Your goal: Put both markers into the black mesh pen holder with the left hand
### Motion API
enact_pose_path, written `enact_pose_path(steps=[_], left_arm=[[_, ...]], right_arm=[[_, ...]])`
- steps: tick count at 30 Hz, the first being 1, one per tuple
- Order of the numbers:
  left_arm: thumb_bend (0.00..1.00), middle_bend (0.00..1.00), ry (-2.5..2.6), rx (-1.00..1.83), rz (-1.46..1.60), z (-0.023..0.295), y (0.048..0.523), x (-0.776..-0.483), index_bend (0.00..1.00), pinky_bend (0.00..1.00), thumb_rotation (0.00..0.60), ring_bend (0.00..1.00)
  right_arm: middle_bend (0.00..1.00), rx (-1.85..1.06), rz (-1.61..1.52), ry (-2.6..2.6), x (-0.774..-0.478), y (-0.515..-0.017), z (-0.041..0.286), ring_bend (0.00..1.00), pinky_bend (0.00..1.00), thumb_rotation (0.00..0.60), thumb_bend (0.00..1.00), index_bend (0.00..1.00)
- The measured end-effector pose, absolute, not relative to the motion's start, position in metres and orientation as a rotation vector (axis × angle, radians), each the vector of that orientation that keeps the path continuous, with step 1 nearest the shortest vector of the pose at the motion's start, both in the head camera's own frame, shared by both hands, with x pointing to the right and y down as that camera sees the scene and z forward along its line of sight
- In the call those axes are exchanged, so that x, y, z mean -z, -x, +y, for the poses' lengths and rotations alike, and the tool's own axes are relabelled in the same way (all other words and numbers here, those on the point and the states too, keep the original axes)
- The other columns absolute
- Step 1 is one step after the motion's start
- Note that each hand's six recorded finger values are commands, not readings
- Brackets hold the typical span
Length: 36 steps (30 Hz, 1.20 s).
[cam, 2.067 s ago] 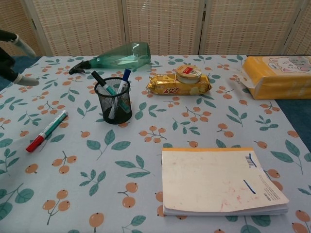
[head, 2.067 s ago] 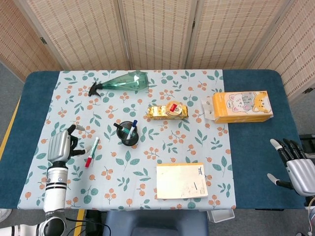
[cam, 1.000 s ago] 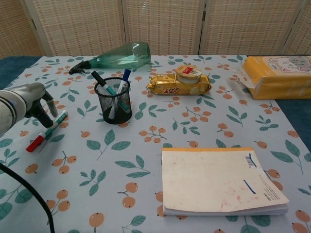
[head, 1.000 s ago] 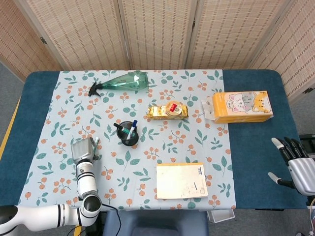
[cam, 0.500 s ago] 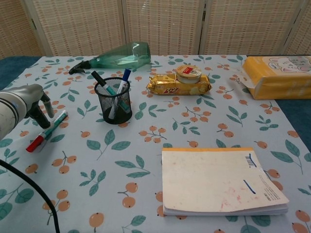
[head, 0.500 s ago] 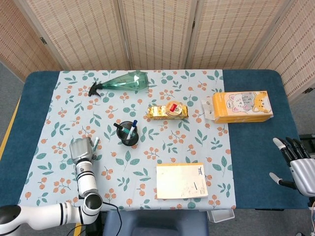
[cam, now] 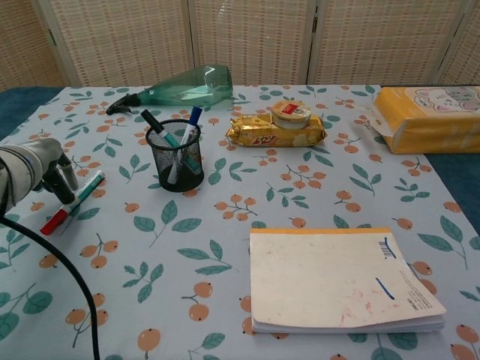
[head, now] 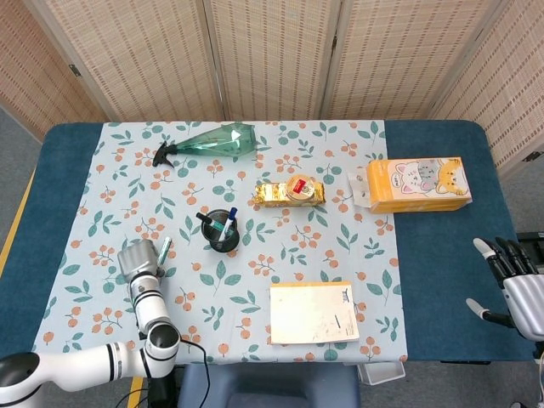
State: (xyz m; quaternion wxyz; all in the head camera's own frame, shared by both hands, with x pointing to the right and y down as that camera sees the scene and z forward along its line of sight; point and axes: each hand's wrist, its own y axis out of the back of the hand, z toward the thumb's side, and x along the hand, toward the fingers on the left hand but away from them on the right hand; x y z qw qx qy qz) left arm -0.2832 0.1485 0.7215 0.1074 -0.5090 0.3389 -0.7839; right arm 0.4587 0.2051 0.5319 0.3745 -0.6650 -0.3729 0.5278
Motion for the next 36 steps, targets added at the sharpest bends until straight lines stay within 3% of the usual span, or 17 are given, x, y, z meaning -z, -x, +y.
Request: enact_pose_path(steps=[27, 36], left_arm=[[0.38, 1.0, 1.514, 2.335, 0.957, 0.156, 0.285, -0.739, 0.54, 1.0, 0.6, 0.96], [0.38, 1.0, 1.542, 2.295, 1.007, 0.149, 0.28, -0.731, 0.58, 1.0, 0.6, 0.96]], right_arm=[[0.08, -1.34, -0.969, 1.692, -0.528, -0.461, 0.206, 0.04, 0.0, 0.6, 0.19, 0.05], [0.08, -1.34, -0.969, 1.689, -0.528, -0.461, 0.206, 0.04, 0.0, 0.6, 0.19, 0.05]])
